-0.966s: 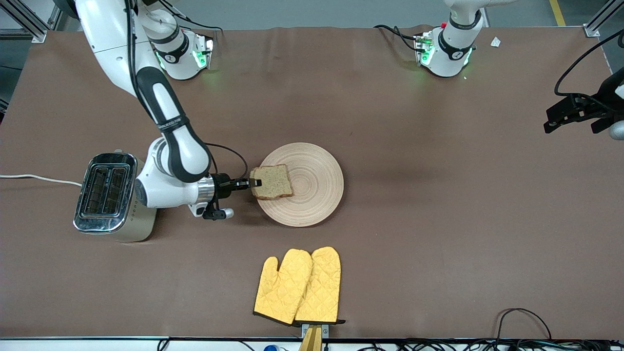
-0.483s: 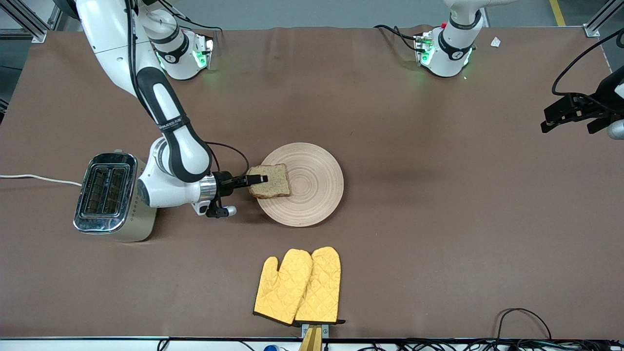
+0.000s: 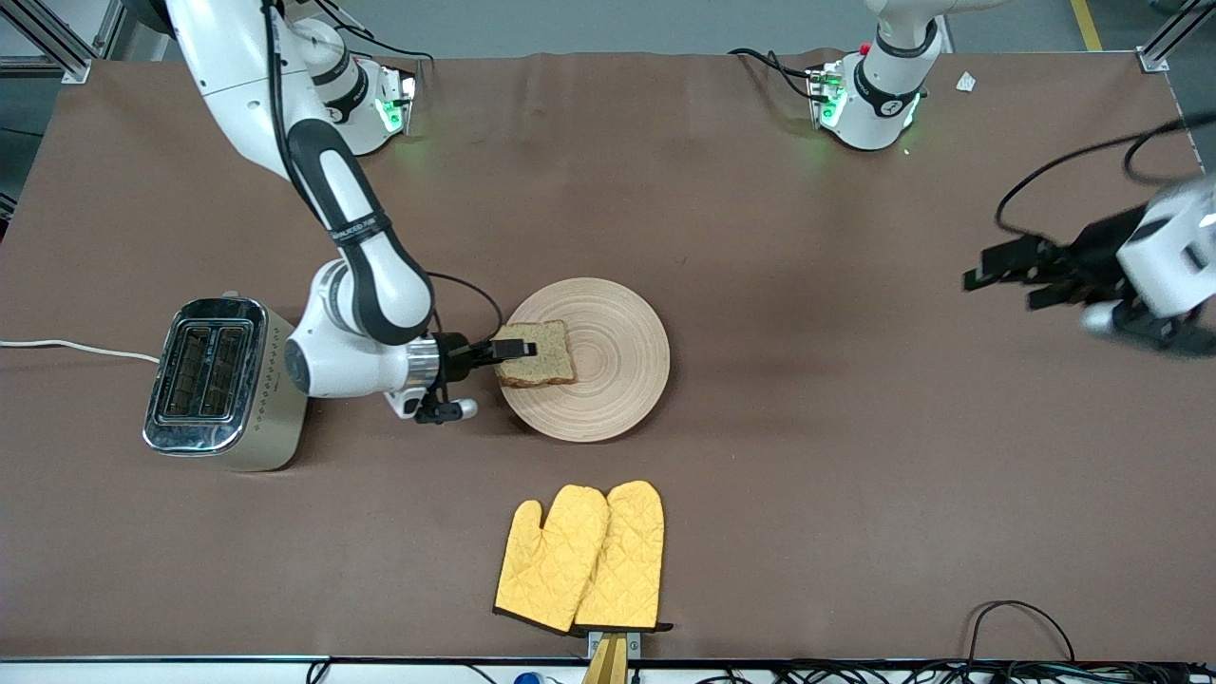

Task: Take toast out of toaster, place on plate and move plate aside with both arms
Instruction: 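Withdraw the right gripper while the left gripper reaches toward the plate rim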

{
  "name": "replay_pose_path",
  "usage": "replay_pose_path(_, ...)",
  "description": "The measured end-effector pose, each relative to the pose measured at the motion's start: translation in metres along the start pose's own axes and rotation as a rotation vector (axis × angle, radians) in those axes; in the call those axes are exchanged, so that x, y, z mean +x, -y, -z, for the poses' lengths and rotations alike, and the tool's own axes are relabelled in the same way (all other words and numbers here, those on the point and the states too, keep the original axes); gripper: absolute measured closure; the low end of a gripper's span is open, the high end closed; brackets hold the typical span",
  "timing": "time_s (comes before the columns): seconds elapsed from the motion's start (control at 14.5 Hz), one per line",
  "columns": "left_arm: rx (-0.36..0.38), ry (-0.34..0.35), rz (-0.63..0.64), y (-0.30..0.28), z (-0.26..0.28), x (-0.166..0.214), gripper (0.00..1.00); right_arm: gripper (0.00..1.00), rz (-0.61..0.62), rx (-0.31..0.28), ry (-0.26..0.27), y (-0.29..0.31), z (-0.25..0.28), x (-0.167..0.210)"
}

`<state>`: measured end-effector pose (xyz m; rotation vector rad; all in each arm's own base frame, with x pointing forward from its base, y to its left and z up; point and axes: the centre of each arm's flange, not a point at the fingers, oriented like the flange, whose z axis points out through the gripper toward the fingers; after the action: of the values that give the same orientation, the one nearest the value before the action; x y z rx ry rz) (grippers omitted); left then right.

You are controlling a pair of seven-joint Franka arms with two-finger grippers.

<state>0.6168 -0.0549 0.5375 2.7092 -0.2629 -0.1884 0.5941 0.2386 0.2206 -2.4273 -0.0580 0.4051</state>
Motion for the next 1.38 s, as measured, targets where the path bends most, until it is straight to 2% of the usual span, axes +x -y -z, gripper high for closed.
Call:
replay_pose_path(0.34,-0.295,0.028,-0.092,0.045,-0.110,0.058,0.00,0.00,0.007,-0.103,0.029,-0.046,0.054,0.002)
replay_pose_path(0.48,-0.427,0.003,-0.170,0.062,-0.155,0.074,0.00,0.00,0.026,-0.181,0.040,-0.048,0.077,-0.003)
replay_pose_path(0.69,-0.588,-0.070,-0.271,0.086,-0.221,0.091,0.00,0.00,0.027,-0.273,-0.011,-0.048,0.144,-0.016)
replay_pose_path(0.83,-0.667,-0.131,-0.305,0.094,-0.257,0.096,0.00,0.00,0.039,-0.343,-0.046,-0.046,0.193,-0.031)
replay_pose_path(0.97,-0.707,-0.195,-0.305,0.089,-0.294,0.094,0.02,0.00,0.044,-0.402,-0.068,-0.042,0.244,-0.054)
replay_pose_path(1.17,-0.701,-0.262,-0.296,0.071,-0.346,0.083,0.01,0.00,0.064,-0.492,-0.096,-0.021,0.321,-0.092)
replay_pose_path(1.38,-0.716,-0.315,-0.285,0.054,-0.379,0.072,0.01,0.00,0.044,-0.549,-0.141,0.015,0.369,-0.120)
